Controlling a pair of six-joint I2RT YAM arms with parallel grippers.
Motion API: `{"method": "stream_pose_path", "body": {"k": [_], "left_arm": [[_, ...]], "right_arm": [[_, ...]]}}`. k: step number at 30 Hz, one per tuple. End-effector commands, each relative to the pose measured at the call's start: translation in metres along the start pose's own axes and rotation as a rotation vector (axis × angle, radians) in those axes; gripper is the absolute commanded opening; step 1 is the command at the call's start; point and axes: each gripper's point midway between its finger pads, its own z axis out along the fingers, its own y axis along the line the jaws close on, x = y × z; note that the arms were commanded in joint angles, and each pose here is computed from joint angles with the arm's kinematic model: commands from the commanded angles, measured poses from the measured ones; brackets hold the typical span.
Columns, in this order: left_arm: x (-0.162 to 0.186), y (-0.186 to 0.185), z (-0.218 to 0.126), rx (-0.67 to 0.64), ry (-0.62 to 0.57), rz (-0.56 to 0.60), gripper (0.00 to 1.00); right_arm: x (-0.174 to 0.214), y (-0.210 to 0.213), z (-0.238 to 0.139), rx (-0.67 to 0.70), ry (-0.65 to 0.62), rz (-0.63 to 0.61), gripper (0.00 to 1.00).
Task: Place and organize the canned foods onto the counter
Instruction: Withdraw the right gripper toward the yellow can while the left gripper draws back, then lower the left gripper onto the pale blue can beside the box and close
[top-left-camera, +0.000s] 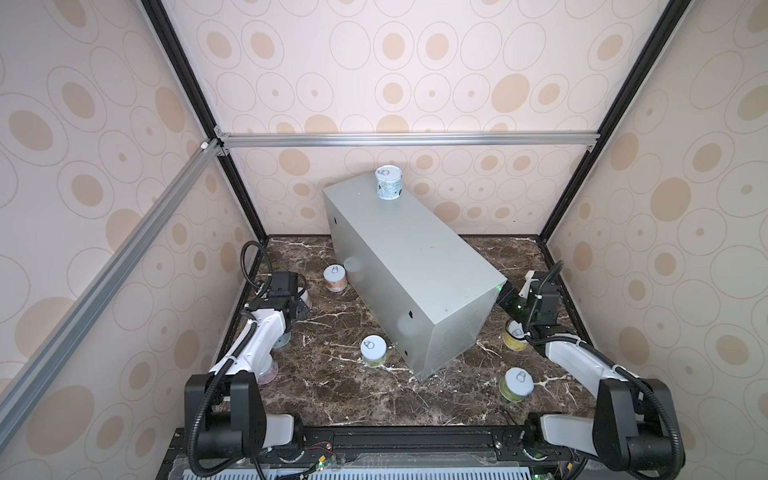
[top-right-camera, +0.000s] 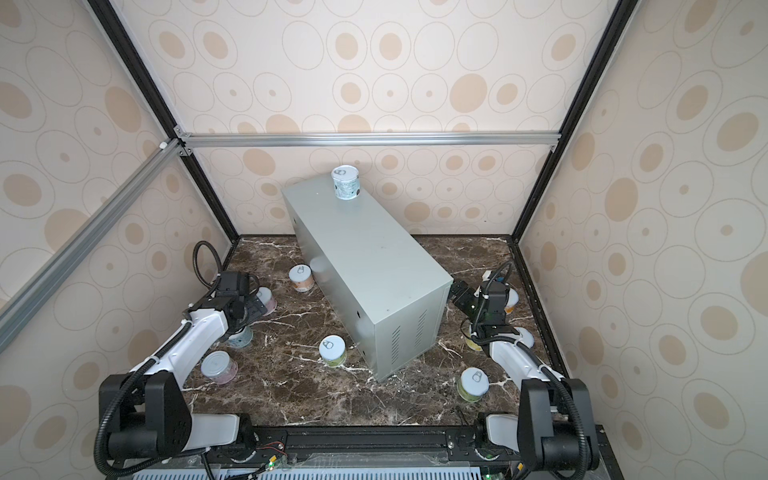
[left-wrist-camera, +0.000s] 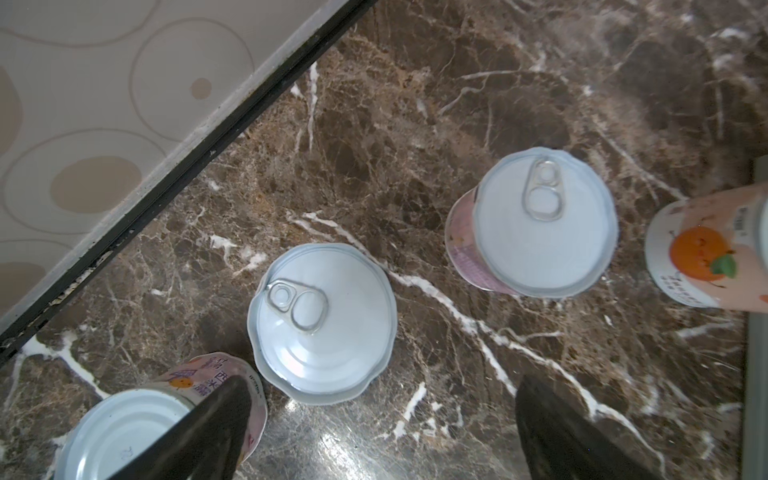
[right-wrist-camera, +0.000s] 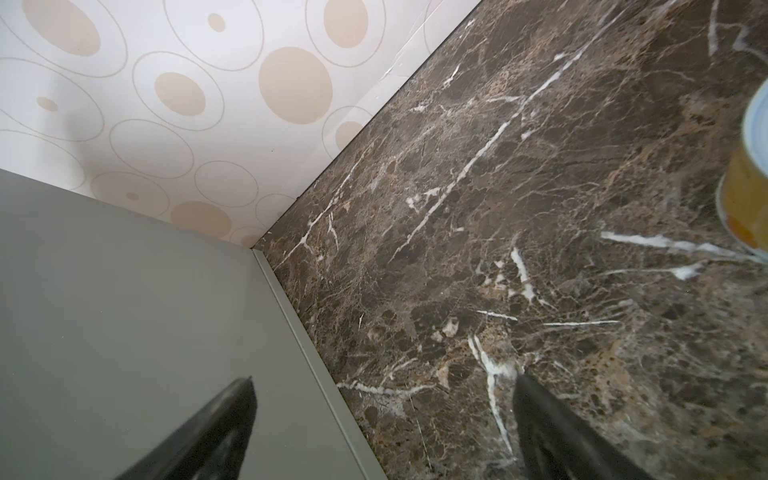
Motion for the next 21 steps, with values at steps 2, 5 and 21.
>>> {"method": "stream_pose_path", "body": {"k": [2, 5, 21], "left_arm": [[-0.008, 0.011, 0.006, -0.063, -0.022, -0.039, 0.99], [-0.005, 0.015, 0.010, -0.074, -0.013, -0.038, 0.99], [0.009, 0.020, 0.040, -0.095, 0.033, -0.045, 0.99]], "right_arm": [[-0.007, 0.007, -0.002, -0.036, -0.036, 0.005, 0.99], [-0.007, 0.009, 0.000, -0.051, -0.032, 0.008, 0.99], [-0.004, 0.006, 0.005, -0.039, -0.018, 0.001, 0.99]]}}
